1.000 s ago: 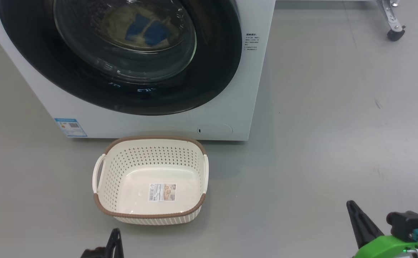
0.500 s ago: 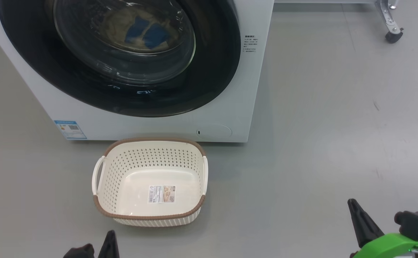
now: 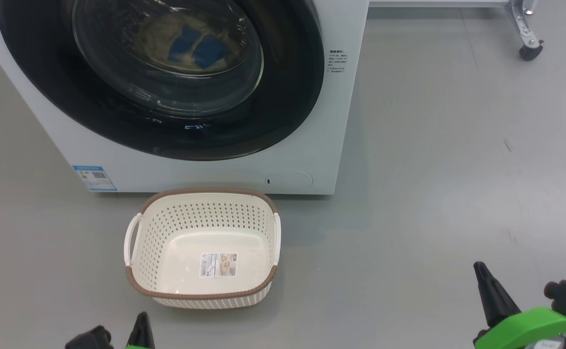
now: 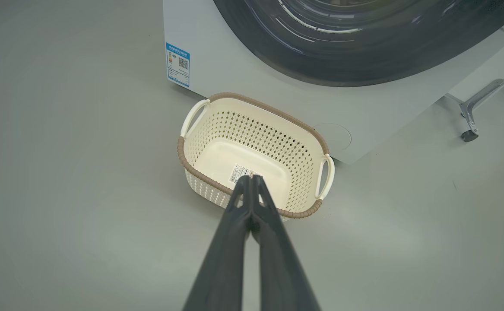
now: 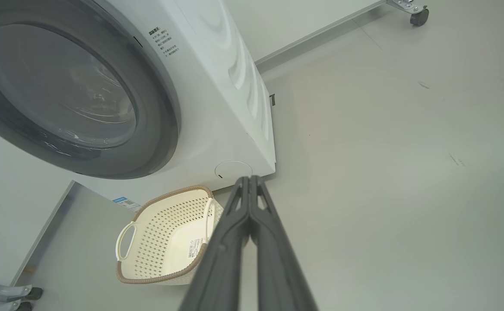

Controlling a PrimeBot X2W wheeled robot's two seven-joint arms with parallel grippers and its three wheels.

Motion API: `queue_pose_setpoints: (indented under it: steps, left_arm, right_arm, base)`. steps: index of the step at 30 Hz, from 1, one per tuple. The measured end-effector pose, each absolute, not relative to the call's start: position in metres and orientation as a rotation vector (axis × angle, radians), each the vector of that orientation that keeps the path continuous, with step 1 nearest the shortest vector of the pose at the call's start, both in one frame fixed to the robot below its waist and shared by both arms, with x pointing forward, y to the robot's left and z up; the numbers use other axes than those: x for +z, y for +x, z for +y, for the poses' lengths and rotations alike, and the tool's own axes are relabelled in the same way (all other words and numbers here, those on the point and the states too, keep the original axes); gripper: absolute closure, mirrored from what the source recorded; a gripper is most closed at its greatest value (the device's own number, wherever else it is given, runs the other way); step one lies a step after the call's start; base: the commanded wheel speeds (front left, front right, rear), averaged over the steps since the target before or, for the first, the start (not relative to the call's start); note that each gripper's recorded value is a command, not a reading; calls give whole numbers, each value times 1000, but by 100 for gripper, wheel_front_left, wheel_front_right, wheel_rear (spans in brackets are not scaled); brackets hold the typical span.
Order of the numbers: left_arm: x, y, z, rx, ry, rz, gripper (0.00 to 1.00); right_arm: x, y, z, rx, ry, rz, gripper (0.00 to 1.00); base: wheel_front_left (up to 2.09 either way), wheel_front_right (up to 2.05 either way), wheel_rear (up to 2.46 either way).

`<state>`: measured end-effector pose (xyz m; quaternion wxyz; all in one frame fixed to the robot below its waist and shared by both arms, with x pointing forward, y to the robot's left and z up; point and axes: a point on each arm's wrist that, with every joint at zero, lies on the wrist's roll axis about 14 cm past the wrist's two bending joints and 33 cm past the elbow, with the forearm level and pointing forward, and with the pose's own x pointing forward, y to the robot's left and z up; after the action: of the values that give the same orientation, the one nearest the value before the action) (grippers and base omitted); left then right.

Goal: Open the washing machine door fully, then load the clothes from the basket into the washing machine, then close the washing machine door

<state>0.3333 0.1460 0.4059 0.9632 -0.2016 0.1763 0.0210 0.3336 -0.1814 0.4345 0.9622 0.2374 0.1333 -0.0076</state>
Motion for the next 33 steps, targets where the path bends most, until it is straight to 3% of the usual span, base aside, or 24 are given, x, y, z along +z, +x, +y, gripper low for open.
queue_pose_setpoints:
  steps: [33]
  left_arm:
    - [418, 346, 158, 103, -821, 351, 100]
  right_arm:
    - [446, 346, -185, -62, 877, 208, 100]
  base:
    - [0, 0, 0]
